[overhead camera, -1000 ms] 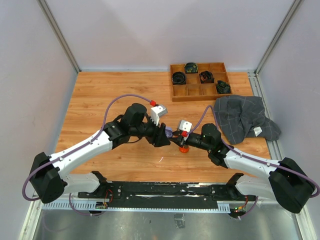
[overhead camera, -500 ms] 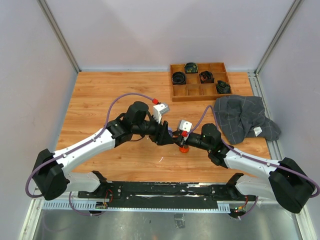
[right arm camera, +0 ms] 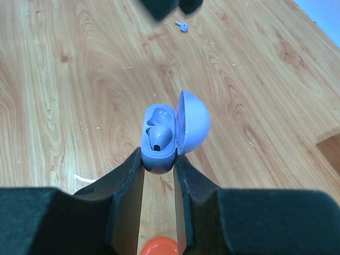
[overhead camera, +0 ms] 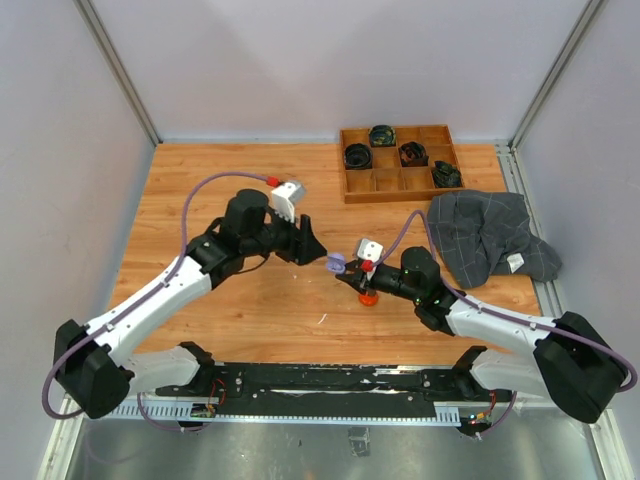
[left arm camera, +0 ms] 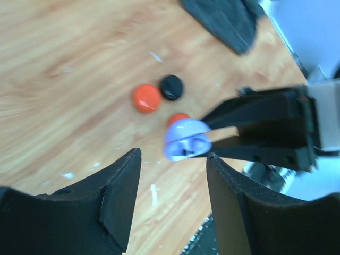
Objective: Insert the wireless bluetooth earbuds into the charging case
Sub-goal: Place the earbud in the charging case, then pick up the earbud from the center of the board.
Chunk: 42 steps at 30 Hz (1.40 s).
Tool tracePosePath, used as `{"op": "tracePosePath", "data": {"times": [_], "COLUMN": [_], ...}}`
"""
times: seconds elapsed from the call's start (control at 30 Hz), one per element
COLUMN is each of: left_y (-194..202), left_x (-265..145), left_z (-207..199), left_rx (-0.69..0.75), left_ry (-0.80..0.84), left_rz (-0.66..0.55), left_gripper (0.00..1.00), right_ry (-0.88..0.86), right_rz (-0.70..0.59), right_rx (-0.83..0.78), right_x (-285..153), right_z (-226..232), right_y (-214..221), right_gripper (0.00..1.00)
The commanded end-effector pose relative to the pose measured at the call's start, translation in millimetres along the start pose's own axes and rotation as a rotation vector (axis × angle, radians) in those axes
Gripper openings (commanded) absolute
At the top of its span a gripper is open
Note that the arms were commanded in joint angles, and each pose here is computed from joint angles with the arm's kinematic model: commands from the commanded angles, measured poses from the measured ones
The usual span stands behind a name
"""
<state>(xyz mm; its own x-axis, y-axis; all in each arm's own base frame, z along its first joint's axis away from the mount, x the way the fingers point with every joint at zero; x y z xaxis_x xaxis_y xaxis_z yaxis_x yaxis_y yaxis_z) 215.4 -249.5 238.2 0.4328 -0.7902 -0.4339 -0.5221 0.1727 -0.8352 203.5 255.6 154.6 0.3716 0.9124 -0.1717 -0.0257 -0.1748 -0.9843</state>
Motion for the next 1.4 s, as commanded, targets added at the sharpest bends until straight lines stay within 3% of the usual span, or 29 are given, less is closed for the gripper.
{"op": "tracePosePath", "data": {"times": [0.0, 0.13, 0.33, 0.67, 1.03, 1.37], "left_y": [-2, 10, 34, 55, 85, 109], "left_x": [-24, -45, -57, -46, -24, -21], "left_z": [56, 116, 193, 283, 318, 299], "left_rx": [-0.084, -0.141, -0.209, -0.339, -0.412, -0.481], "left_ry": [-0.254, -0.480, -0.675, -0.719, -0.697, -0.628], "left_rz": [-0.049, -0.006, 0.130, 0.249, 0.408, 0.471], "left_gripper": [0.58, 0.59, 0.59, 0.59, 0.59, 0.55], "right_ry": [0.041, 0.067, 0.101, 0.107, 0.096, 0.089], "right_rz": [-0.035, -0.023, -0.008, -0.008, -0.003, 0.003], "right_rx": [-0.011, -0.018, -0.029, -0.030, -0.019, -0.009], "right_x": [5, 3, 0, -2, 0, 2], "right_z": [-6, -9, -14, -15, -14, -14], "right_y": [-12, -7, -2, -1, 1, 2], "right_gripper": [0.01, 0.01, 0.01, 0.01, 0.01, 0.01]}}
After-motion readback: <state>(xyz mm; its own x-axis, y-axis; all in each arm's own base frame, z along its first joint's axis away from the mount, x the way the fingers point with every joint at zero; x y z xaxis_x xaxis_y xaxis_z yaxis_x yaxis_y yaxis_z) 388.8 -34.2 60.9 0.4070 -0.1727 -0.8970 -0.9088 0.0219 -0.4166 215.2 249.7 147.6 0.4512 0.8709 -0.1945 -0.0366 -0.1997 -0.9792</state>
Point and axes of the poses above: each gripper's point midway between its finger pads, its own x axis out along the fingers, its own z axis along the line the jaws close on, y = z × x, the point moved 4 cm from there along -x, back along the fingers, and after that the axes turned 8 degrees about x, right-handed, at the moved point
